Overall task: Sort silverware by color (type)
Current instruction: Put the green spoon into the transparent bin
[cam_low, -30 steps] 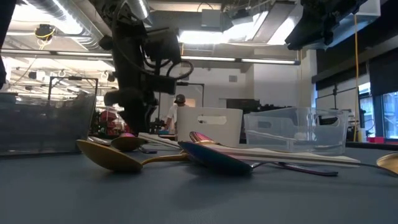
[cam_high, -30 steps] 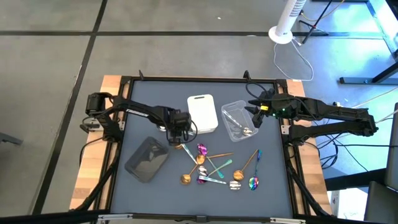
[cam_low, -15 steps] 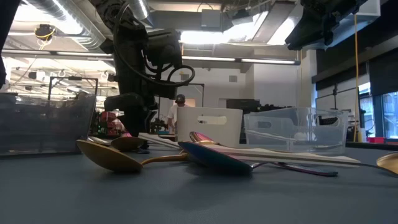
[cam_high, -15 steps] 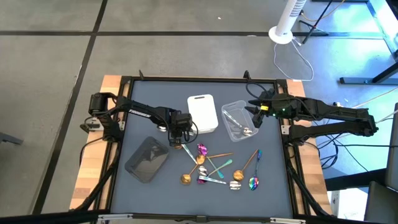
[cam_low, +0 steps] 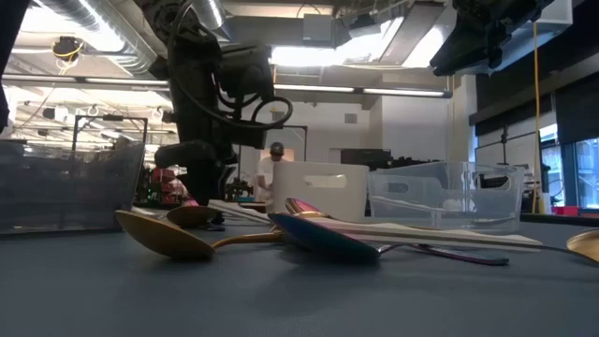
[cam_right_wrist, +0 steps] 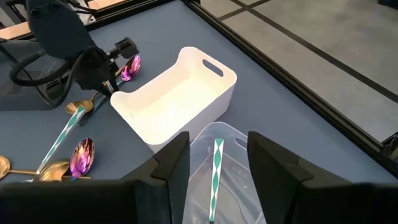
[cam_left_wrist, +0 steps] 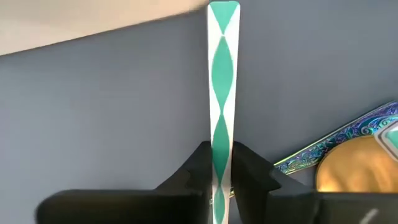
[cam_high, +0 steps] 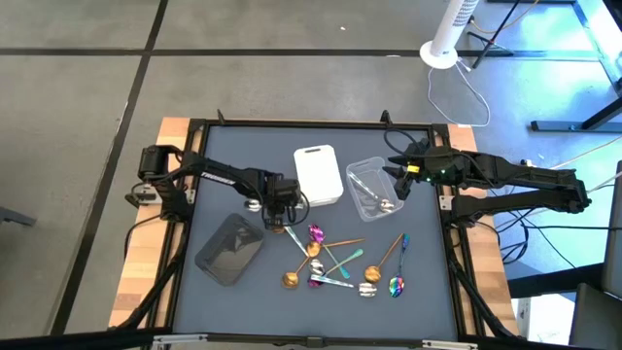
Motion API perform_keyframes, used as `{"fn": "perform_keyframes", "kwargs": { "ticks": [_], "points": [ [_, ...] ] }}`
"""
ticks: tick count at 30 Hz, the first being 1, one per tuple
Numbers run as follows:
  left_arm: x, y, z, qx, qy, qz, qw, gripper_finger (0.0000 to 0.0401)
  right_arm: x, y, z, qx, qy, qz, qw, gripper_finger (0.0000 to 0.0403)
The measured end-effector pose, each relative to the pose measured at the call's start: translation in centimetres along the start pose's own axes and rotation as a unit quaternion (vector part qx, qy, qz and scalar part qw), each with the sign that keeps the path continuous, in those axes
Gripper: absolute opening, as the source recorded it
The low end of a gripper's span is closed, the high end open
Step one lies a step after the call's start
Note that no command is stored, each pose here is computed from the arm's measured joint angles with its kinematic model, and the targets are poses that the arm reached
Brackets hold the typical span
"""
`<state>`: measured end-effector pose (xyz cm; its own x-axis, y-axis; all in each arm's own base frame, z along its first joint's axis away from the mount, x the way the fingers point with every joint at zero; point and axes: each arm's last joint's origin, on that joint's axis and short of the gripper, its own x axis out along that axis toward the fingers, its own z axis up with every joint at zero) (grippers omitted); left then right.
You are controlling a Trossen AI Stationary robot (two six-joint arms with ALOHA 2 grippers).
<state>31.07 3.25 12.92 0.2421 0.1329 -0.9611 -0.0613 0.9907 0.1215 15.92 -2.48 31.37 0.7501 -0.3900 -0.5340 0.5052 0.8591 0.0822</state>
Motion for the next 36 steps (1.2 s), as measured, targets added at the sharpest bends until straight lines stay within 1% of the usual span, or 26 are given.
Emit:
{"fn": "perform_keyframes", "kwargs": {
  "ticks": [1,8,11,19,25,31,36],
  "points": [
    [-0.1,-0.1,0.0,0.001,-0.001,0.004,1.000,0.0027,0.0,0.0,0.0,0.000,0.000,0.000,1.000,0.0150],
    [-1.7,-0.3,0.1,0.005,-0.026,0.018,0.999,0.0027,0.0,0.0,-0.1,-0.002,0.007,-0.002,1.000,0.0150],
    [-2.6,-0.3,0.2,0.003,-0.039,0.016,0.999,0.0027,0.0,0.0,-0.1,-0.002,0.007,-0.002,1.000,0.0150],
    [-4.5,-1.2,0.2,0.016,-0.065,0.010,0.998,0.0027,0.0,0.0,-0.1,-0.002,0.007,-0.002,1.000,0.0150],
    [-6.3,-1.8,0.2,0.025,-0.096,0.007,0.995,0.0028,0.0,0.0,-0.1,-0.002,0.007,-0.002,1.000,0.0150],
    [-8.1,-2.3,0.5,0.028,-0.150,0.002,0.988,0.0028,0.0,0.0,-0.1,-0.002,0.007,-0.002,1.000,0.0150],
    [-9.3,-2.8,1.5,0.003,-0.220,-0.016,0.975,0.0029,0.0,0.0,-0.1,-0.002,0.006,-0.002,1.000,0.0150]
  ]
}}
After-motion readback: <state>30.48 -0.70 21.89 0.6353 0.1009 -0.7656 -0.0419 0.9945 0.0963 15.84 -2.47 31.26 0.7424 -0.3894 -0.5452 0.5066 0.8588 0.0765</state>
